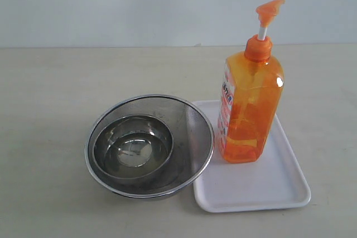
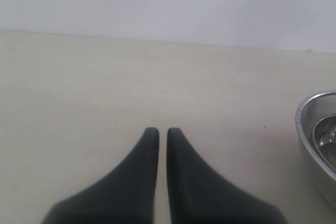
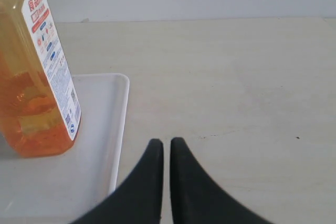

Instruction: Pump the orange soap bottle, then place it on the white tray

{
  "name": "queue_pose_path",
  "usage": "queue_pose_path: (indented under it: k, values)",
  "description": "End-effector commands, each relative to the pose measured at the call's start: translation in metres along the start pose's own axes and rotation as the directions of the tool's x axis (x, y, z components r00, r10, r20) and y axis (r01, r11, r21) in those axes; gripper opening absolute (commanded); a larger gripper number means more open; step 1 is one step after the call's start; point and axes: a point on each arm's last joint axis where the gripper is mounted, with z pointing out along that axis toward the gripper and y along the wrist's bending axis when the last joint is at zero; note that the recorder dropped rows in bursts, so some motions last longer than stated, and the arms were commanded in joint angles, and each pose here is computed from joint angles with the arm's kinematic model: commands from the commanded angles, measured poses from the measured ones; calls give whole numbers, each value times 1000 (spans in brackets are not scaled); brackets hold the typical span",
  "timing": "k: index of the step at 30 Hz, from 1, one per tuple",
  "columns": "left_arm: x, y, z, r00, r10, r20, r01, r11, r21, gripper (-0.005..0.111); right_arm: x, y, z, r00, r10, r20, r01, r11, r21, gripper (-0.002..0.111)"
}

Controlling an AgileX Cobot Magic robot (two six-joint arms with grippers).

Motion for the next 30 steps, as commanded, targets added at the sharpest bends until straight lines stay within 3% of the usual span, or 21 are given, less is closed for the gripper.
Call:
queue_pose_path:
  k: [1,30]
  values:
    - [1,0,0,1000,-14,1,14,1000,-1,5,-1,0,-1,1000,5,11,-5,1000,1,1]
    - [1,0,0,1000,-7,1,7,1000,-2,5,-1,0,-1,1000,5,15,-5,1000,0,1]
